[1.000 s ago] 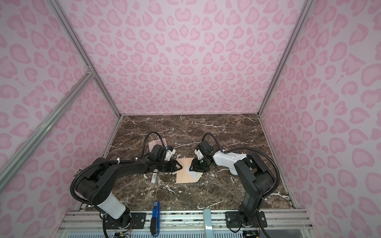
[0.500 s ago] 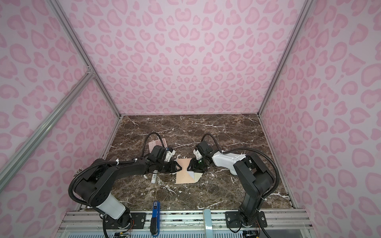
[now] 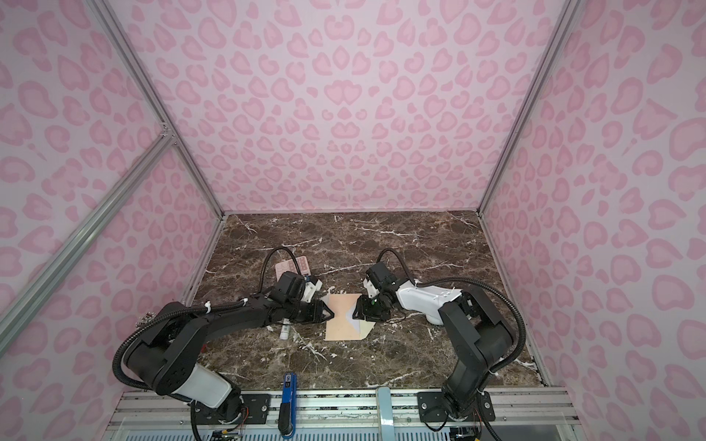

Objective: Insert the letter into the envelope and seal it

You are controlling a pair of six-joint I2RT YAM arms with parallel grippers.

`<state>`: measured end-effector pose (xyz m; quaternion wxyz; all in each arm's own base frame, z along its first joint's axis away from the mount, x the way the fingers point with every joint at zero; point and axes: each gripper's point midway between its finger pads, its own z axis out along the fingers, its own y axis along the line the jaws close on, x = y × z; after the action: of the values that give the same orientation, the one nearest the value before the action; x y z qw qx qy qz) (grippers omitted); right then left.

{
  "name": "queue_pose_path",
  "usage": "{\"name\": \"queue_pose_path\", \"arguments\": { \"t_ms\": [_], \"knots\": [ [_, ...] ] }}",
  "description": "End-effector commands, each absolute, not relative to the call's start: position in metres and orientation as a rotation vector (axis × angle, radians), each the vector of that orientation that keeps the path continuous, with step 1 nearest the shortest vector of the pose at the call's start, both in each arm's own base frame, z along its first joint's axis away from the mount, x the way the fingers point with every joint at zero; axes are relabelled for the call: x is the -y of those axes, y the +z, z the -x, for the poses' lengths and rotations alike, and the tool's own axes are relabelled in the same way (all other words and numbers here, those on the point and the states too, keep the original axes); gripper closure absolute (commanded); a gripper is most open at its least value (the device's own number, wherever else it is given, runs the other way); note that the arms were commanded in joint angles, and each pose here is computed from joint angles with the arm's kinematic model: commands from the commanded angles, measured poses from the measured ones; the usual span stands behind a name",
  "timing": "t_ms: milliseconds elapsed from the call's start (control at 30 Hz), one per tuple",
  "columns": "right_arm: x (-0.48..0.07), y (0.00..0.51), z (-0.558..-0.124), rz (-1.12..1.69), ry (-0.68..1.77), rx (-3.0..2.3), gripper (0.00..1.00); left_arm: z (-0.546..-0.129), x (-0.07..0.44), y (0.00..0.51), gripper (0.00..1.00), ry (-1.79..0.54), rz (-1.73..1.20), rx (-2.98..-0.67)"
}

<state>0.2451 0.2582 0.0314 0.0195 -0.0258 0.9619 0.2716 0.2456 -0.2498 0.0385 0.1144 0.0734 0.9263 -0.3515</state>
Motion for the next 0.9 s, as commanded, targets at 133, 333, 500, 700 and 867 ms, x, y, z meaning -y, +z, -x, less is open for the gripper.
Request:
{"name": "queue_pose_path", "arguments": {
  "t_ms": [133, 333, 500, 700, 867],
  "knots": [
    [-0.259, 0.027, -0.234, 0.091, 0.819, -3.016, 0.50, -0.231, 0.249, 0.037, 0.50, -1.045, -0.210, -2.728],
    [-0.261, 0.028, -0.230, 0.077, 0.836, -3.014, 0.50, -0.224, 0.249, 0.031, 0.50, -1.044, -0.198, -2.738],
    [-0.262, 0.029, -0.229, 0.056, 0.858, -3.007, 0.50, -0.222, 0.249, 0.026, 0.50, -1.056, -0.186, -2.745],
    [-0.267, 0.028, -0.228, 0.040, 0.896, -3.005, 0.50, -0.220, 0.251, 0.024, 0.51, -1.063, -0.188, -2.749],
    [-0.270, 0.027, -0.227, 0.031, 0.910, -3.004, 0.51, -0.218, 0.251, 0.021, 0.52, -1.061, -0.190, -2.754]
  ]
}}
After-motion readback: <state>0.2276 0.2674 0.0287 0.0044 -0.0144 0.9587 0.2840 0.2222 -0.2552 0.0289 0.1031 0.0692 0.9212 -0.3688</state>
